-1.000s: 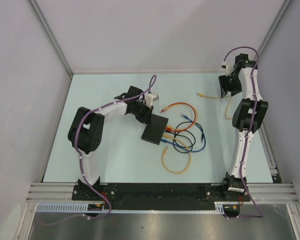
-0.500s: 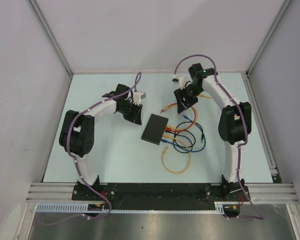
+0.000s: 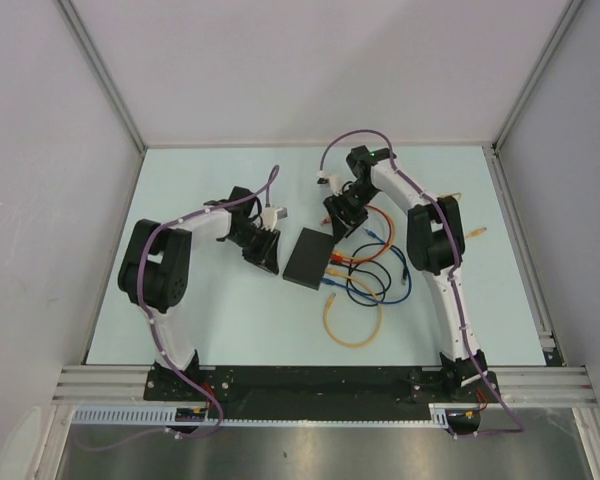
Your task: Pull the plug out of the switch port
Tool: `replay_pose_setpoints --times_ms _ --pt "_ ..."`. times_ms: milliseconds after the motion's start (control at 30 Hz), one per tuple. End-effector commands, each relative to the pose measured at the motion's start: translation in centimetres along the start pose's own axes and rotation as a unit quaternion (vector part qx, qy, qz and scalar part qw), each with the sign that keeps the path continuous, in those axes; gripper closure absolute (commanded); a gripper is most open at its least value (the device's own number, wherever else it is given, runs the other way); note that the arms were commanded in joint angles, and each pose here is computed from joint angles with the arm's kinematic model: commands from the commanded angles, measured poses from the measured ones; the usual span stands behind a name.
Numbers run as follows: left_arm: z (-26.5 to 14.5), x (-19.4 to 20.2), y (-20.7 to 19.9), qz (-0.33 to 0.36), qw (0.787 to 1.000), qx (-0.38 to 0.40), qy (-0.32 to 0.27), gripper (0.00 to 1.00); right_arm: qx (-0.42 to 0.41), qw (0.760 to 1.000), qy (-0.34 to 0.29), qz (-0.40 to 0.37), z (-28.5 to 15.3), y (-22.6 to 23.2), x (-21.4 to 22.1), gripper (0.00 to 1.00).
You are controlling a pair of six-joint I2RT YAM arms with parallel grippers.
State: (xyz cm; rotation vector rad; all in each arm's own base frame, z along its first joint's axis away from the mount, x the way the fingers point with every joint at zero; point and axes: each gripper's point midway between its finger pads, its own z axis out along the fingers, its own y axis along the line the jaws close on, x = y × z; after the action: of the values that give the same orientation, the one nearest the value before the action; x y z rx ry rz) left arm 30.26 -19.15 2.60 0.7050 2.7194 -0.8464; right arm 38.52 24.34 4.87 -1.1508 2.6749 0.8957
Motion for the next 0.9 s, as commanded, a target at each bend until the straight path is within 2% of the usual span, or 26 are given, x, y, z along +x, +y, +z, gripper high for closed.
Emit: replay_pose_setpoints --times_ms 0,167,333,433,467,567,600,633,667,700,733,867 --pt "-1.7 1.0 -1.8 0.018 1.0 0.025 -0.002 0.69 -0.035 0.998 -0.011 -0.045 1.1 2.2 -2.5 0.42" --pt "-2.0 2.3 -2.1 0.022 0.999 0.022 -0.011 0.69 -0.052 0.997 -0.017 -0.056 3.4 2.8 -3.9 0.42" --pt "-1.9 2.2 -1.9 0.02 1.0 0.02 -0.007 0.69 -0.043 0.993 -0.063 -0.094 4.3 3.9 -8.1 0.41" --pt "-2.1 2.0 -1.8 0.022 1.0 0.012 -0.007 0.7 -0.008 0.989 -0.091 -0.119 2.6 4.1 -10.0 0.4" --pt "-2.2 1.9 -1.7 0.027 1.0 0.008 -0.009 0.7 0.008 0.986 -0.107 -0.128 0.7 4.5 -10.7 0.4" --pt "-2.7 1.3 -1.6 0.037 0.999 -0.001 -0.021 0.71 0.07 0.987 -0.107 -0.098 -1.0 2.5 -10.1 0.41" --pt "-2.8 0.9 -1.5 0.04 0.999 -0.007 -0.026 0.72 0.084 0.985 -0.114 -0.095 -2.5 2.6 -10.1 0.43" --pt "-2.9 0.5 -1.3 0.042 0.999 -0.013 -0.031 0.73 0.095 0.988 -0.099 -0.068 -2.2 1.9 -8.8 0.48" --pt "-3.0 0.2 -0.8 0.04 0.998 -0.028 -0.034 0.75 0.124 0.987 -0.089 -0.05 -2.8 0.6 -7.9 0.55" --pt "-3.1 -0.1 -0.7 0.042 0.998 -0.032 -0.039 0.85 0.131 0.986 -0.094 -0.05 -4.1 0.9 -7.6 0.83" --pt "-3.1 -0.6 -0.6 0.046 0.997 -0.032 -0.044 0.9 0.131 0.988 -0.073 -0.035 -3.4 0.4 -5.8 0.99" --pt "-2.5 -1.5 -0.9 0.035 0.998 -0.016 -0.046 1.0 0.145 0.988 -0.043 -0.02 -3.8 -0.6 -2.9 1.0"
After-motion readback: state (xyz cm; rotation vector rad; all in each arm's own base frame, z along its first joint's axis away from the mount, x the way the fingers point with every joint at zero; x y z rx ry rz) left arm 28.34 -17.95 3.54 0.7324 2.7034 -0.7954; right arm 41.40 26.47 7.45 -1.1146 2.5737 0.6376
